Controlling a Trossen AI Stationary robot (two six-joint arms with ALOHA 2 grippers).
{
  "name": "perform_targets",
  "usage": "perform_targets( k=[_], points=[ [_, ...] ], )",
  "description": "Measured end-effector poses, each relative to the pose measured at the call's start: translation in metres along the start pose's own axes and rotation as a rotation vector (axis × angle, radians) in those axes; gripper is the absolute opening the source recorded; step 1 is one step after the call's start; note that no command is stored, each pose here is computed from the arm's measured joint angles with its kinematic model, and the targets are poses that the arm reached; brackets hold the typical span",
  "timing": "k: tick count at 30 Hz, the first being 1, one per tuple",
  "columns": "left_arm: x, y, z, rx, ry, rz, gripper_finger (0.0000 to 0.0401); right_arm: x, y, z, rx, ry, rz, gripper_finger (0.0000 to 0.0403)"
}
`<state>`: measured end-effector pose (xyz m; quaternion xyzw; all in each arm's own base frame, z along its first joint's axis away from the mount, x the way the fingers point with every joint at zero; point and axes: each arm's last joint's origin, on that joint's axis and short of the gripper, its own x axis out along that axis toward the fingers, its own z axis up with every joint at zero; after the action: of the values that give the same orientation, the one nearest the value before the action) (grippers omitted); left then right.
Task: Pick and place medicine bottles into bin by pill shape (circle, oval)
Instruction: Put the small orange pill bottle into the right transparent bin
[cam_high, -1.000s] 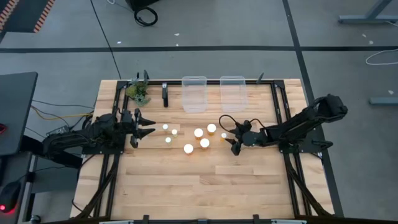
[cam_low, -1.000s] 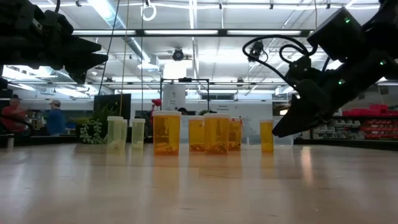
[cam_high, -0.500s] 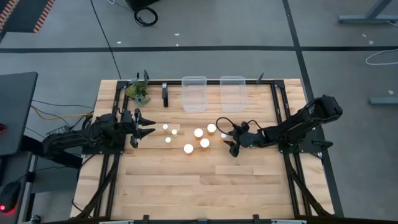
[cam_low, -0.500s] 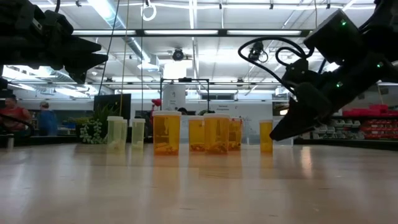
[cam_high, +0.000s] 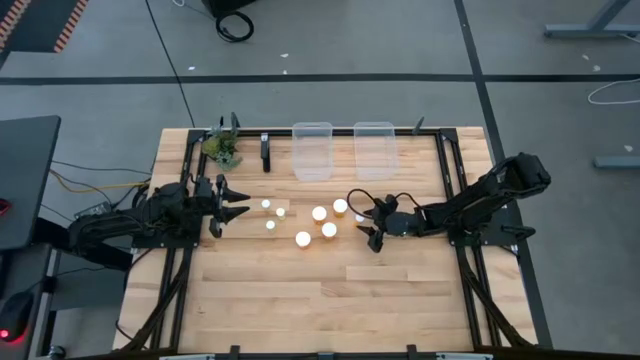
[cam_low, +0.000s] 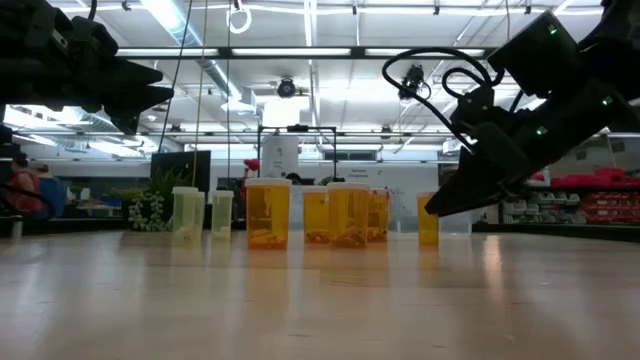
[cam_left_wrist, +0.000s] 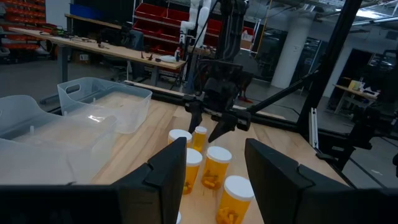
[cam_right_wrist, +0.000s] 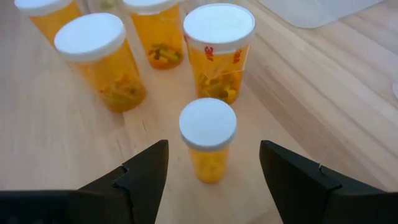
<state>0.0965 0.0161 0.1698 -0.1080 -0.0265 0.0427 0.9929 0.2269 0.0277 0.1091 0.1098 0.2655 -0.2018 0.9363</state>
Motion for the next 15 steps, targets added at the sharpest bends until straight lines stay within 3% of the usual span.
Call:
perform_targets(
  k=[15],
  points=[
    [0.000, 0.000, 0.000, 0.000, 0.000, 0.000, 0.0172, 0.030, 0.011, 0.001, -0.070, 0.055, -0.034, 0.0257]
  ],
)
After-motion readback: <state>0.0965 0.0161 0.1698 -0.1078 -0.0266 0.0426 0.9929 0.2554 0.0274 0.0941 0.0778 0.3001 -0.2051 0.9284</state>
